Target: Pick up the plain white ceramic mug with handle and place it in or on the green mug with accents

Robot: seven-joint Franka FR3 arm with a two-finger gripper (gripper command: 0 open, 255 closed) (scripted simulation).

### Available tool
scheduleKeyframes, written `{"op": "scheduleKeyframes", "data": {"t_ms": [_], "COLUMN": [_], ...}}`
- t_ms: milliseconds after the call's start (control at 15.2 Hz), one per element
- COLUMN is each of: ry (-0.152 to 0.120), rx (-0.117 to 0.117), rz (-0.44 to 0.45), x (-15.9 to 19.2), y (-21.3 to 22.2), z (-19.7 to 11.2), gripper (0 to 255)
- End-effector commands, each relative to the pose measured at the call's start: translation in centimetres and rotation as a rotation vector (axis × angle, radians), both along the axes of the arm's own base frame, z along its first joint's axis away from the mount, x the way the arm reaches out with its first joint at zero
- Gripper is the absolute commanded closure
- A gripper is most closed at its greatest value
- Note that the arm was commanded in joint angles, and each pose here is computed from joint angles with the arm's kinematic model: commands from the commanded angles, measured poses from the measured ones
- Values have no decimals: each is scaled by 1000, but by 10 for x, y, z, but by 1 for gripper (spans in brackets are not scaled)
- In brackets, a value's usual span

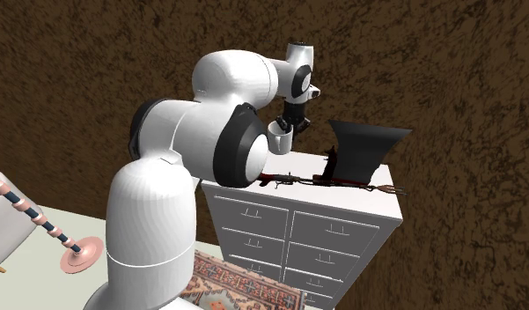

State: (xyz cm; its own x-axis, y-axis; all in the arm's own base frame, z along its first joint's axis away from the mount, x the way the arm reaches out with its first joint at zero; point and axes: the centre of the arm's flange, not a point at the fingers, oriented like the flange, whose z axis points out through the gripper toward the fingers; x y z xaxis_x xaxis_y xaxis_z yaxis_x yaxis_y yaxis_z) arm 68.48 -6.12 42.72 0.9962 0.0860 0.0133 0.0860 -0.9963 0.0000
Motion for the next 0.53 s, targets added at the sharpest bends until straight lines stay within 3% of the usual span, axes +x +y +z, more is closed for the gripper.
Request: {"op": "scheduleKeyframes", "data": {"t_ms": [0, 462], "ry": [0, 0], "rx": [0, 0], "rz": [0, 0], "x": [0, 0], "y": [1, 1], "z": [11, 48], "gripper": [255, 255]}}
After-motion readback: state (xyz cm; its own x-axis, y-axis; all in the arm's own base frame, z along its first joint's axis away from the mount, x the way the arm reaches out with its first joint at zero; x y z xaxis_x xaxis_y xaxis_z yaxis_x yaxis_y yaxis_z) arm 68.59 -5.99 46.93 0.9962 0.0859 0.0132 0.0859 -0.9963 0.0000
